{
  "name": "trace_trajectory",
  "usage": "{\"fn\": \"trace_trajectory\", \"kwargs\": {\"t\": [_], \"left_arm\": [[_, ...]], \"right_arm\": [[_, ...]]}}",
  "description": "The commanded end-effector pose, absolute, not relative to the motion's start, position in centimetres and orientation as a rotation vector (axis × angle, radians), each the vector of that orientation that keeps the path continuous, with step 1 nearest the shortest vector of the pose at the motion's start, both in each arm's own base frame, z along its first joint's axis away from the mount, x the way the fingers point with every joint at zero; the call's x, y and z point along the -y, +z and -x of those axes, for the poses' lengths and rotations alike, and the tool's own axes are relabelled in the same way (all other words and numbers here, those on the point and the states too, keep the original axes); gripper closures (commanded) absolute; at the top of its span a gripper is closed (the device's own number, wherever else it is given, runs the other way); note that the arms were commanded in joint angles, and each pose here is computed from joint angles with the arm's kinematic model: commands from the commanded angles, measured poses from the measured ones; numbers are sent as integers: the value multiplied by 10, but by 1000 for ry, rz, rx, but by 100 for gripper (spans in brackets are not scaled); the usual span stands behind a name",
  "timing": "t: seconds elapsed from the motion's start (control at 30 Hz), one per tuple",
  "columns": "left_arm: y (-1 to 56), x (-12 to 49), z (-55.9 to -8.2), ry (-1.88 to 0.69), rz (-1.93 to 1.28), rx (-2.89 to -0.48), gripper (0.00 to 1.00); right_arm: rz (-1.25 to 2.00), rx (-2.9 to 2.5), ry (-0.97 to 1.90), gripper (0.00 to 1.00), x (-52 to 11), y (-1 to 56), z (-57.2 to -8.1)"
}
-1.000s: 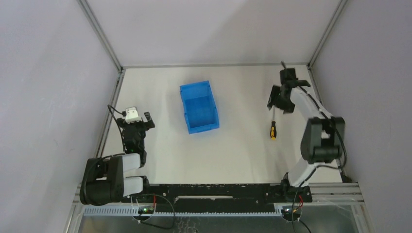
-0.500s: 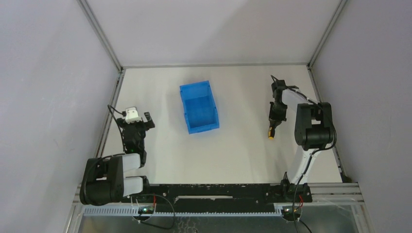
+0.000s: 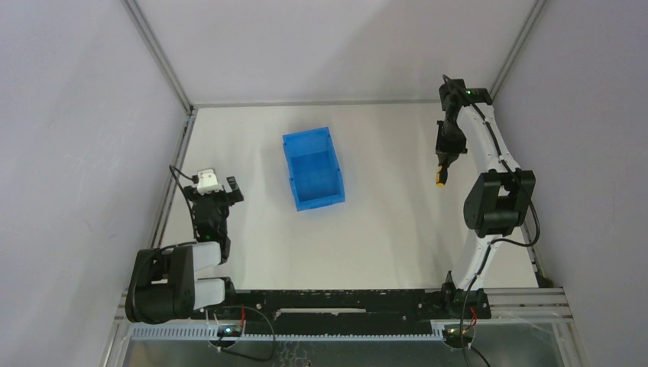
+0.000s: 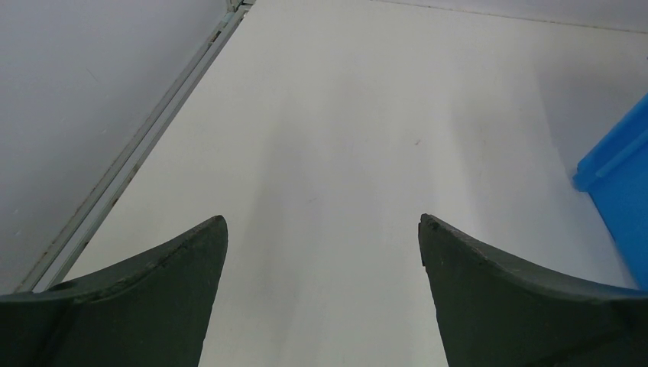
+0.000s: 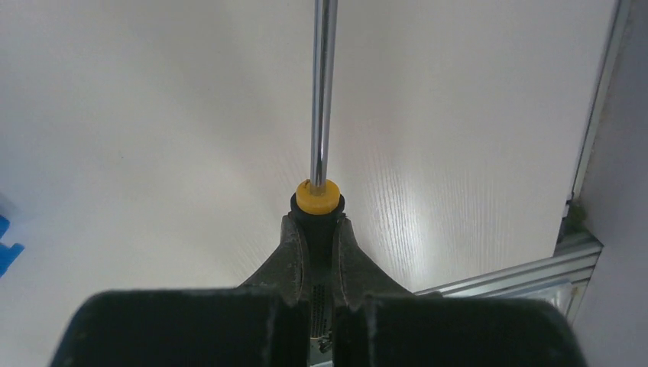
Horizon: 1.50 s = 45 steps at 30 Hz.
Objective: Put the screwdriver in the bin
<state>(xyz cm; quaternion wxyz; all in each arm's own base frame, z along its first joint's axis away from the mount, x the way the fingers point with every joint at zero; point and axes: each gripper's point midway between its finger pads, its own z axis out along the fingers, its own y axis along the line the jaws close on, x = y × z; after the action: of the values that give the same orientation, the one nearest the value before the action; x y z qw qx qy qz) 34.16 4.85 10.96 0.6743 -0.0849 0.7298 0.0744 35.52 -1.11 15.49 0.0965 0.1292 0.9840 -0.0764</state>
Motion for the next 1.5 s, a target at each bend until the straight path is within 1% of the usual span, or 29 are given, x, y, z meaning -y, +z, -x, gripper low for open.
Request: {"fn": "trace_trajectory", "kwargs": {"t": [0.0,0.17,0.3,0.5,0.57,0.67,0.73,0.9,1.03,1.23,1.37,1.4,1.43,1.47], "left_arm": [[136,-51,-354,165,203,-1566,0],[136,-51,-354,165,203,-1565,0],[136,-51,-354,164,202,-1566,0],[136,-51,-354,164,203,-1566,0],[137,-51,-354,165,203,-1564,0],[136,-51,-354,164,202,-1565,0],[136,-51,-354,164,202,-1567,0],[136,-51,-354,165,203,-1566,0],[136,-51,-354,165,203,-1566,0],[136,-51,-354,165,203,-1566,0],[136,-51,-354,165,203,-1566,0],[136,-51,-354,165,203,-1566,0],[136,-51,-354,165,203,-1565,0],[136,-51,-354,165,202,-1565,0]], "right_arm": [[-419,-2925,-235,100,13,183,-344],[-421,-2864,-110,100,-19,192,-366],[-332,-2844,-15,100,-70,196,-384],[-19,-2759,219,100,-197,205,-405],[105,-2724,328,100,-244,207,-404],[234,-2647,436,100,-297,207,-403],[299,-2577,483,100,-320,210,-407],[421,-2461,449,100,-357,188,-419],[510,-2457,329,100,-374,145,-424],[551,-2490,166,100,-375,102,-419],[560,-2507,124,100,-374,85,-410],[562,-2511,120,99,-374,81,-407],[560,-2515,117,94,-375,78,-405],[551,-2523,116,86,-375,74,-402]]}}
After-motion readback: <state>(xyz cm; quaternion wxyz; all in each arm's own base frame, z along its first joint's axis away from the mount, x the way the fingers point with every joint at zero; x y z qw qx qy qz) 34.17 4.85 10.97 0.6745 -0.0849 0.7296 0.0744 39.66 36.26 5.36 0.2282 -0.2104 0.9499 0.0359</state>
